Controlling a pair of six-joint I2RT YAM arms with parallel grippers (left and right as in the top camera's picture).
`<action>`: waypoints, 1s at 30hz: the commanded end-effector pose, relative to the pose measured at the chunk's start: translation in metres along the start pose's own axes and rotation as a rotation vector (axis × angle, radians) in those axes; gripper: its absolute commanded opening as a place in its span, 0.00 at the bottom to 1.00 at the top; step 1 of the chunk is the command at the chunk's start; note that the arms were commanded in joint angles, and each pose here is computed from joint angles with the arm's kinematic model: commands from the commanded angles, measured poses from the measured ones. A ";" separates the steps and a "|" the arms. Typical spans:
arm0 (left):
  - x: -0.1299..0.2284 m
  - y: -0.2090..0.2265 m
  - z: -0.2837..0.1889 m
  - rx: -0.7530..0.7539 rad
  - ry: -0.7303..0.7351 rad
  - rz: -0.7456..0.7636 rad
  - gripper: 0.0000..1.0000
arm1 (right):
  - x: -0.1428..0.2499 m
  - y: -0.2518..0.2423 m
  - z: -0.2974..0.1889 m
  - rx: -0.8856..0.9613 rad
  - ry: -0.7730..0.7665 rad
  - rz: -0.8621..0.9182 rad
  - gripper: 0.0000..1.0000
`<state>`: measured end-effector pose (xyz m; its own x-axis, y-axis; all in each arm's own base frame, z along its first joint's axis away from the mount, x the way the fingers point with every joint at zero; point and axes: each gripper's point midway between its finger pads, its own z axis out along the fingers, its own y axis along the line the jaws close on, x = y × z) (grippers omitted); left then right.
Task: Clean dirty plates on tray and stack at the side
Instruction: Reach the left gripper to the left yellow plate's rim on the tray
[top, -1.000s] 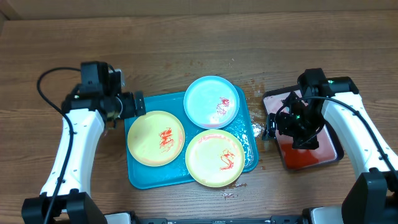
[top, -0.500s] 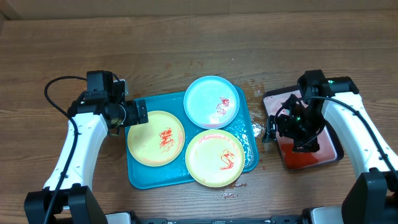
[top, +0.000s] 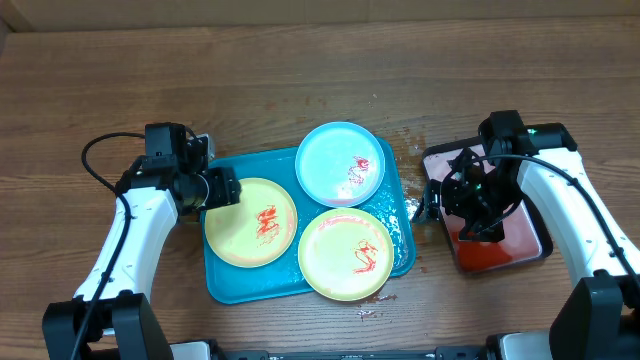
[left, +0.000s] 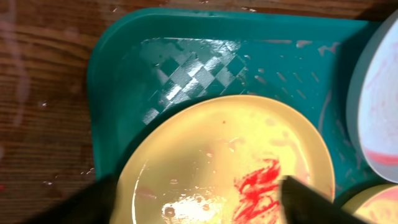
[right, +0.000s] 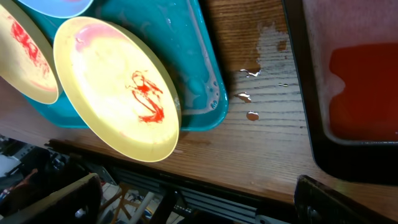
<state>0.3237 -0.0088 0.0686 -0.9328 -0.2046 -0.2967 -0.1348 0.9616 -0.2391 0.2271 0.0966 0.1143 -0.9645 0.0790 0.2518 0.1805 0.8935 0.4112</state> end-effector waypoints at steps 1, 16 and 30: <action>0.008 0.016 0.003 -0.091 0.029 -0.051 0.99 | -0.004 0.007 -0.005 -0.024 -0.030 -0.016 1.00; 0.040 0.045 -0.005 -0.265 0.137 -0.135 0.75 | -0.005 0.007 -0.005 -0.025 -0.032 -0.015 1.00; 0.044 0.049 0.016 -0.251 0.090 -0.130 0.63 | 0.002 0.005 -0.005 -0.020 -0.005 0.009 1.00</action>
<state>0.2864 0.0253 0.0385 -0.9270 -0.3146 -0.2041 -0.3123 0.9490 -0.0441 0.2250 0.0981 0.1155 -0.9619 0.0780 0.2620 0.1860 0.8891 0.4181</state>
